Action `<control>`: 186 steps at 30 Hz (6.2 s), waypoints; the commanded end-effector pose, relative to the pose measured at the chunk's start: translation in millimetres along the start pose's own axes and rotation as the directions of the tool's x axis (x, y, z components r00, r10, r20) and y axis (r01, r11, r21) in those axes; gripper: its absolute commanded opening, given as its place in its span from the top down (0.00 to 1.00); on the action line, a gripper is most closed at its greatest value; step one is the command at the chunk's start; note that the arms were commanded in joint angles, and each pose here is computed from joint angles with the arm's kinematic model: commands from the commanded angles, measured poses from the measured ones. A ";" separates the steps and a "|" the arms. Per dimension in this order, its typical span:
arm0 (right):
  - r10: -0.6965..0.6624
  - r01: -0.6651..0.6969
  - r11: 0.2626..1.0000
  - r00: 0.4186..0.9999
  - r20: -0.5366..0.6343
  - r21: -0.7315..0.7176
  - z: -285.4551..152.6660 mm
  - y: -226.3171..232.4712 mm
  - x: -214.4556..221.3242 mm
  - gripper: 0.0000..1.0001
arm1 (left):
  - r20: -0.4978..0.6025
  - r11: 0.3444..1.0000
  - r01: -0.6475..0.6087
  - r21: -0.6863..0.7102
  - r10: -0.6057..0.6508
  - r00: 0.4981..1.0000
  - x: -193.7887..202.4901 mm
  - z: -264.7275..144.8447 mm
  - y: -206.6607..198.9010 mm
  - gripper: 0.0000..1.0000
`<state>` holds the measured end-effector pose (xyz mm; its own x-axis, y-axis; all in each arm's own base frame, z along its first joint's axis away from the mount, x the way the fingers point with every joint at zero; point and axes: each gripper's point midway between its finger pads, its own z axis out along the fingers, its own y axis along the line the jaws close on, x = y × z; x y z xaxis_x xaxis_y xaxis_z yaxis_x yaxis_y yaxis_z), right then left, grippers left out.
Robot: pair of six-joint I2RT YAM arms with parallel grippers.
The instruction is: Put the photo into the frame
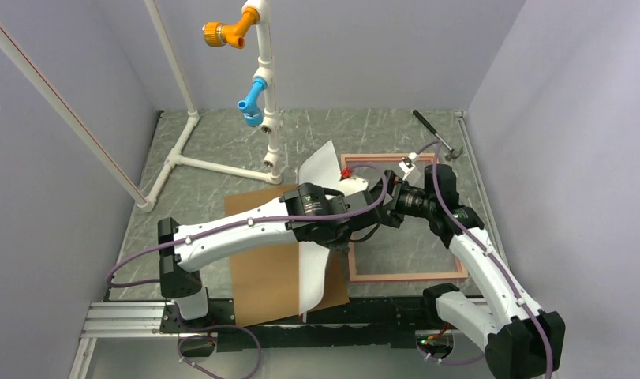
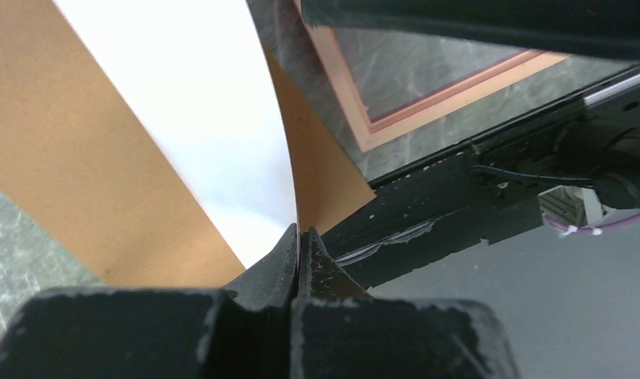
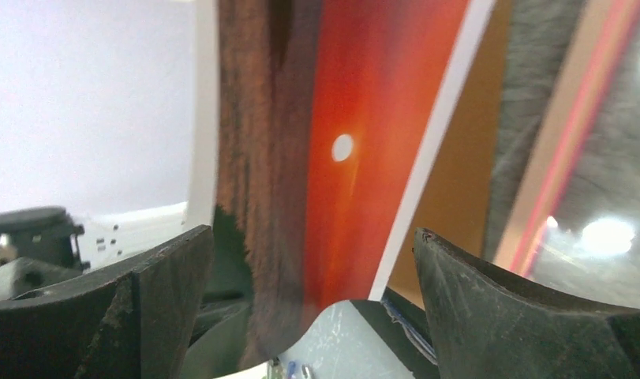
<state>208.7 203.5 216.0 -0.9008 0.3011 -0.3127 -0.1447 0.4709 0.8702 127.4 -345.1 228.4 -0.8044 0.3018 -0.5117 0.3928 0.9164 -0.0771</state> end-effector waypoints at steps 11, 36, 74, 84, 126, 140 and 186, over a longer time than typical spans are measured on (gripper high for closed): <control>0.011 -0.030 0.993 0.988 0.156 0.115 -35.0 -29.5 -25.2 0.02 | 0.223 0.990 0.086 -0.110 -0.060 0.973 -45.0 -80.4 62.8 1.00; 0.005 -0.014 0.997 0.994 0.108 0.077 -30.4 -32.1 -20.4 0.02 | 0.370 0.940 0.173 -0.294 -0.055 0.927 -61.6 -91.5 136.9 1.00; 0.157 -0.135 0.973 0.982 0.109 -0.187 7.8 -27.3 -50.1 0.02 | 0.088 0.972 -0.161 -0.170 0.177 0.980 -51.6 75.2 -5.8 0.79; 0.197 -0.204 0.973 0.978 0.071 0.106 16.9 -102.7 -12.1 0.04 | 0.026 0.972 -0.171 -0.160 0.178 0.984 -35.1 88.5 1.9 0.44; 0.315 -0.315 0.949 0.946 0.070 -0.019 87.4 -157.9 17.3 0.79 | 0.428 0.771 0.080 0.632 -0.433 0.793 -45.5 -28.5 89.7 0.20; 0.132 -0.138 0.988 0.988 0.077 0.073 66.0 -124.0 -4.1 1.00 | 0.352 0.778 0.151 0.610 -0.437 0.828 -11.3 -3.1 98.9 0.20; -0.539 0.067 0.609 0.765 0.351 0.790 -161.2 -3.2 -140.3 1.00 | 0.185 0.935 0.107 0.338 -0.178 0.966 -20.7 78.4 56.8 0.23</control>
<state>275.7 44.0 294.7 -0.5347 0.2309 -0.8129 0.0875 0.9719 0.2185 186.6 -287.8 139.2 -0.8050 0.1145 -0.5821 0.4237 0.7978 -0.4290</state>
